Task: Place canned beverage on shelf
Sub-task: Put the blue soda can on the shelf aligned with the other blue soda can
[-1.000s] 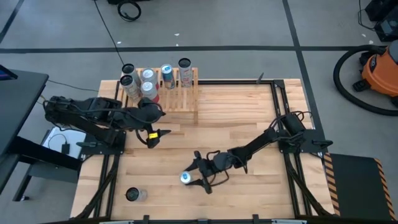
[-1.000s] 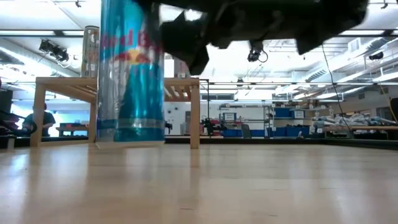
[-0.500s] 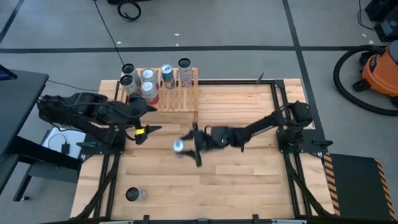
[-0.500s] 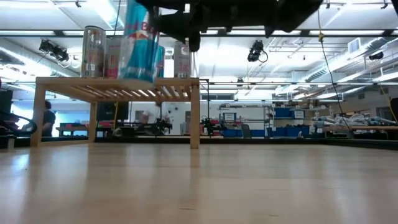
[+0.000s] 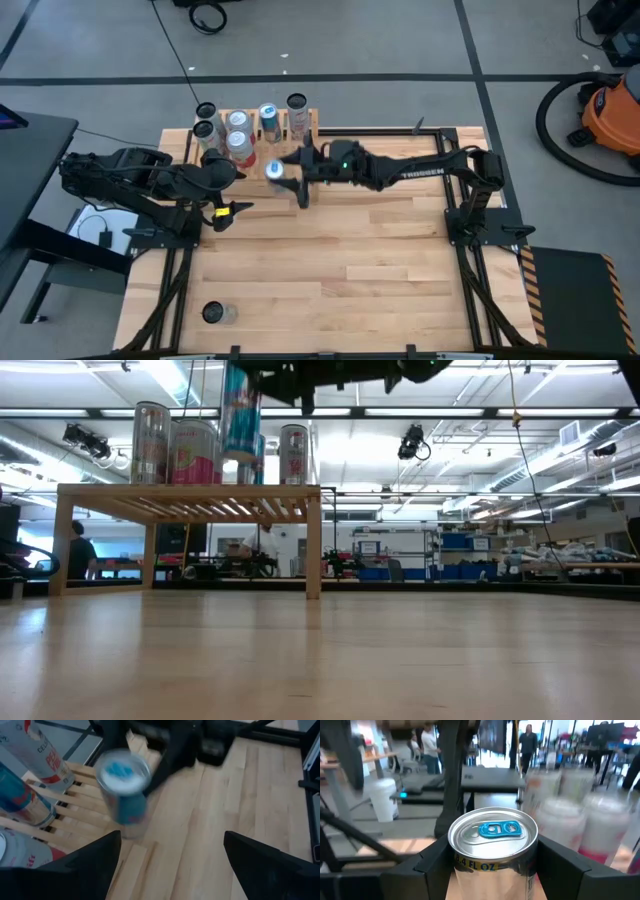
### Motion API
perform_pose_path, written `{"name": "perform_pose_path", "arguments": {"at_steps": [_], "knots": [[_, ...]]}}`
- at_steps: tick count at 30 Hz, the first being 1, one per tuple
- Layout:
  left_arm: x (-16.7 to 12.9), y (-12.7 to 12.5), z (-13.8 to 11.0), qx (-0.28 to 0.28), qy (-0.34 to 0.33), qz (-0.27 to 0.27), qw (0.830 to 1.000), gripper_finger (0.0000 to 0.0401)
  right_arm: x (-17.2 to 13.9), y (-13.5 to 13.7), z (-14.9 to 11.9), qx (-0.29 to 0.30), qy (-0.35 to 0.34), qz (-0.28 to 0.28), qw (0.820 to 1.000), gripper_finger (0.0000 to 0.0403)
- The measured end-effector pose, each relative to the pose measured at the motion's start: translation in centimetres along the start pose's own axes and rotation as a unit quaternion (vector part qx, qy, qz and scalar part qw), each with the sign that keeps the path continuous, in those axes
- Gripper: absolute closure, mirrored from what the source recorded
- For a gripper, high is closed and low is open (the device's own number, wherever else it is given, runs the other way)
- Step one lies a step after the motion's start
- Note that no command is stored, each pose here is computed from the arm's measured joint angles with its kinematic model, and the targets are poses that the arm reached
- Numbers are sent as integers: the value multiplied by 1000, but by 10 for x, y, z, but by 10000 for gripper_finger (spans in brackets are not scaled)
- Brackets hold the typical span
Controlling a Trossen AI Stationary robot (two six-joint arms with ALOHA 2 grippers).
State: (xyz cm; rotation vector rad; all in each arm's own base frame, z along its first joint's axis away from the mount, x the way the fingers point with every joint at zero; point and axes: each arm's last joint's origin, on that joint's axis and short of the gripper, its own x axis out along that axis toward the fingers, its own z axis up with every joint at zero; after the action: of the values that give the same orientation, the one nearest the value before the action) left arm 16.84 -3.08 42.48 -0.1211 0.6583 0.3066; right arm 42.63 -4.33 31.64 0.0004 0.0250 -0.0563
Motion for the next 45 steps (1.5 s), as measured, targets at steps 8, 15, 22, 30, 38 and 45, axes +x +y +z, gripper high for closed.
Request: {"name": "perform_pose_path", "arguments": {"at_steps": [8,15,22,30,38,45], "knots": [[0,0,-1,22,5,2,1000,41,-1,-33,23,-19,-28,-6,999,155],[0,0,-1,33,4,2,999,41,-2,-61,21,-12,-31,-20,999,155],[0,0,-1,32,5,2,999,41,15,-70,32,-5,-39,5,999,155],[1,1,-2,33,10,11,999,41,35,-75,14,11,18,9,1000,154],[0,2,-3,34,12,13,999,41,33,-82,16,10,12,6,1000,154],[0,2,-3,34,13,13,999,41,33,-84,13,13,28,10,999,153]]}}
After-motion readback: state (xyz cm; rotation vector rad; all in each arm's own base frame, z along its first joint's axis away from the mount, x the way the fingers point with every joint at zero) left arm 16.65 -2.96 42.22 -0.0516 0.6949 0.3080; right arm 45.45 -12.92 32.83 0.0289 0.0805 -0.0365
